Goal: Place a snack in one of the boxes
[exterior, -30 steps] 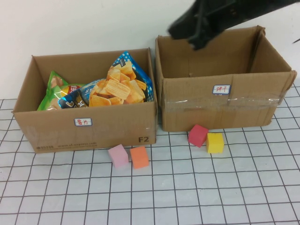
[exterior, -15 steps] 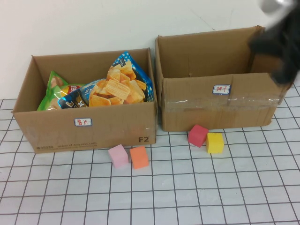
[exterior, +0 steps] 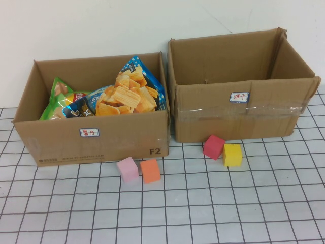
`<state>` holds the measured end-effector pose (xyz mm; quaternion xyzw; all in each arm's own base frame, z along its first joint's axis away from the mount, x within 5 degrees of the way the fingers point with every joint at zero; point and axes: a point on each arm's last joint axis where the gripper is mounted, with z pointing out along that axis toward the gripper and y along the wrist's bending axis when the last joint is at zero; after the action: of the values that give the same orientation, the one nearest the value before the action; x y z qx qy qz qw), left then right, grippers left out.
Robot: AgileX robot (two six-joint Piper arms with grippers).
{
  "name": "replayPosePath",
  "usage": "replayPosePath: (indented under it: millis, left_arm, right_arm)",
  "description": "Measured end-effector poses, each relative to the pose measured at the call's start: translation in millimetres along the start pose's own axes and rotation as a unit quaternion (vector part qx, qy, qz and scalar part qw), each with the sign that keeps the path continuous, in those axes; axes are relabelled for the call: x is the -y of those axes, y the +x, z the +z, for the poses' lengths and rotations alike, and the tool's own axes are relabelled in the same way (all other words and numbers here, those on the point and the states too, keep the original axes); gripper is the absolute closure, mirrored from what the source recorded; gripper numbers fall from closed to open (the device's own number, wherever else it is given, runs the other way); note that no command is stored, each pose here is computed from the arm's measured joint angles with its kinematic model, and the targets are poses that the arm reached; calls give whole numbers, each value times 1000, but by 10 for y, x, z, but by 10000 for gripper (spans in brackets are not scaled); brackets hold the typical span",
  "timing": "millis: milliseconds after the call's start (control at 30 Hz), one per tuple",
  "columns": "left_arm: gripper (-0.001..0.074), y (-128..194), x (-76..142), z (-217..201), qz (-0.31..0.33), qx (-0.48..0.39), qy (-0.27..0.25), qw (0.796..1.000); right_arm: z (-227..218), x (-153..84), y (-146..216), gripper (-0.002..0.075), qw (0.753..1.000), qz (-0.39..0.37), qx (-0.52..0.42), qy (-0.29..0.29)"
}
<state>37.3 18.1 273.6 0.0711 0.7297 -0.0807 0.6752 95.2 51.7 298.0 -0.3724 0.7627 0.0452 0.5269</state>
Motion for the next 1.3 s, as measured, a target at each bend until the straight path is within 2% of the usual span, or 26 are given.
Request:
replayPosePath:
  millis: [267,1133,1200,1300]
  left_arm:
    - [736,23,21,-1,-20,-13,11,1000]
    - [736,62,35,5,-36,-28,16,999]
    - [736,92,23,5,-31,-38,2,999]
    - [736,147,42,14,10,-41,-17,999]
  right_arm:
    - [-114,-131,283,720,1000,0,9,17]
    - [-114,-135,293,723,1000,2,5,15]
    - [-114,-136,294,723,1000,2,4,14]
    - [-114,-137,296,723,1000,3,3,14]
